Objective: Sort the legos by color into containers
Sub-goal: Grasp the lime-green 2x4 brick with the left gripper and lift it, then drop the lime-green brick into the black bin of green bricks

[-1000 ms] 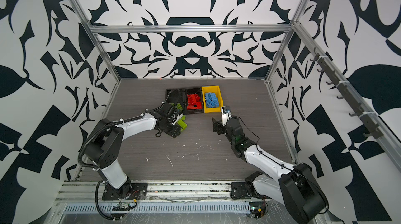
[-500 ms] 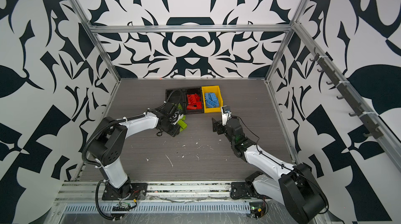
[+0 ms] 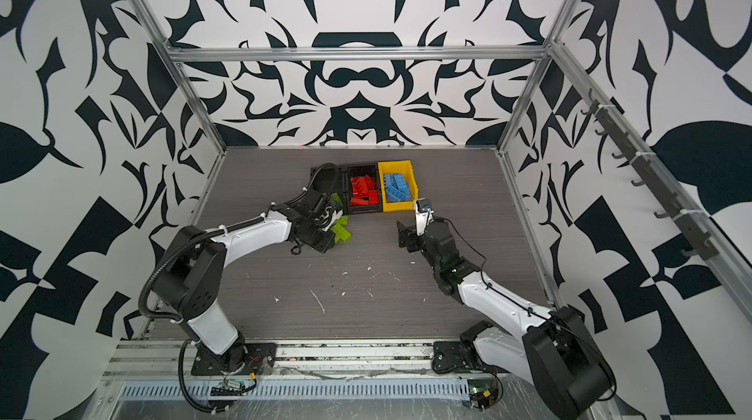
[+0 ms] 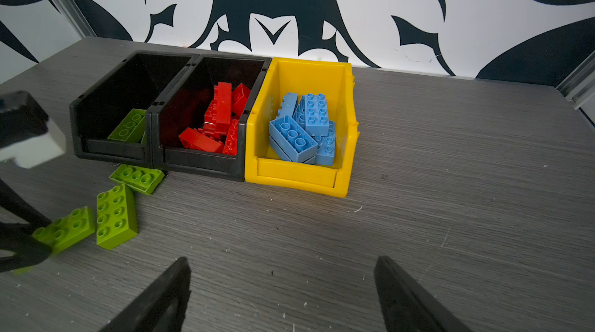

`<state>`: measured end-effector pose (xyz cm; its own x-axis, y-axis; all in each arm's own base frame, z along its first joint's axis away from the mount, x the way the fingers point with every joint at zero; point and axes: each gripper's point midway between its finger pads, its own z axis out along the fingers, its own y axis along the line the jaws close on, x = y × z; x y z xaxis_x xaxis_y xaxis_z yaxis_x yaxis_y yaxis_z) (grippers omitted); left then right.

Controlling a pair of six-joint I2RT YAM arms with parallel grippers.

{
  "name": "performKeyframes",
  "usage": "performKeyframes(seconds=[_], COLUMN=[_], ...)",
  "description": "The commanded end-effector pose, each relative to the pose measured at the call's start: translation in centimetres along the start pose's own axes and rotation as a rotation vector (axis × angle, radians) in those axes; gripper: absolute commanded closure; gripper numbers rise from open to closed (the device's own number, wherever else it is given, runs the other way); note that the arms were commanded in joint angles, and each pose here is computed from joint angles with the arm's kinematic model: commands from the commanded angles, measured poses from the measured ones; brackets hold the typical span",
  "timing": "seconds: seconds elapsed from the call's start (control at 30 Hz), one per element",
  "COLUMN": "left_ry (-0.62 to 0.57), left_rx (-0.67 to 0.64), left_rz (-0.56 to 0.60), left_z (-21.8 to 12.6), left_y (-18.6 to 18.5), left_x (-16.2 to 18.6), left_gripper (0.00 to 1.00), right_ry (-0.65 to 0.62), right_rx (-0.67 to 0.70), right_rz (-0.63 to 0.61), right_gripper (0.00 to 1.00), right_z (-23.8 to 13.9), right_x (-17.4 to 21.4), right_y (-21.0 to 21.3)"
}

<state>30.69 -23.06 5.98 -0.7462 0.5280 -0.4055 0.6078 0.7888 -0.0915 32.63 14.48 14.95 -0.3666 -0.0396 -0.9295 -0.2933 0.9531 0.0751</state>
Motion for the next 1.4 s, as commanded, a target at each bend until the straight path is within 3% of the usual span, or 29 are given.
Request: performKeyframes(seconds=[0.0, 0.17, 0.4, 0.63, 1.1, 1.37], left_ry=[-0.038, -0.098, -0.207, -0.236, -0.195, -0.176], left_rx=[0.021, -0.027, -0.134, -0.180, -0.121, -0.152], left_rz=[0.002, 0.008, 0.011, -0.027, -0.075, -0.082], left_z=[-2.2, -4.3, -6.8, -5.8, -1.2, -1.0], left_y=[-0.7, 0.0, 2.9, 7.0, 9.5, 10.6], left_x=[-0.5, -2.7, -9.1, -13.6, -14.7, -14.8], left_gripper=[0.63, 0.63, 0.63, 0.63, 0.60, 0.38], right_ry=[-0.071, -0.069, -0.073, -0.081, -0.086, -0.087], right_rx=[-0.015, -0.016, -0.020, -0.023, -0.036, -0.035], right_rz=[0.019, 0.020, 0.022, 0.025, 0.028, 0.028], right_gripper=[0.09, 0.09, 0.09, 0.09, 0.09, 0.09], right_z=[-0.1, -0.1, -0.1, -0.4, -0.6, -0.6], right_x=[-2.9, -2.8, -3.0, -3.2, -3.4, -3.4], right_y=[0.5, 0.5, 0.5, 0.6, 0.8, 0.7])
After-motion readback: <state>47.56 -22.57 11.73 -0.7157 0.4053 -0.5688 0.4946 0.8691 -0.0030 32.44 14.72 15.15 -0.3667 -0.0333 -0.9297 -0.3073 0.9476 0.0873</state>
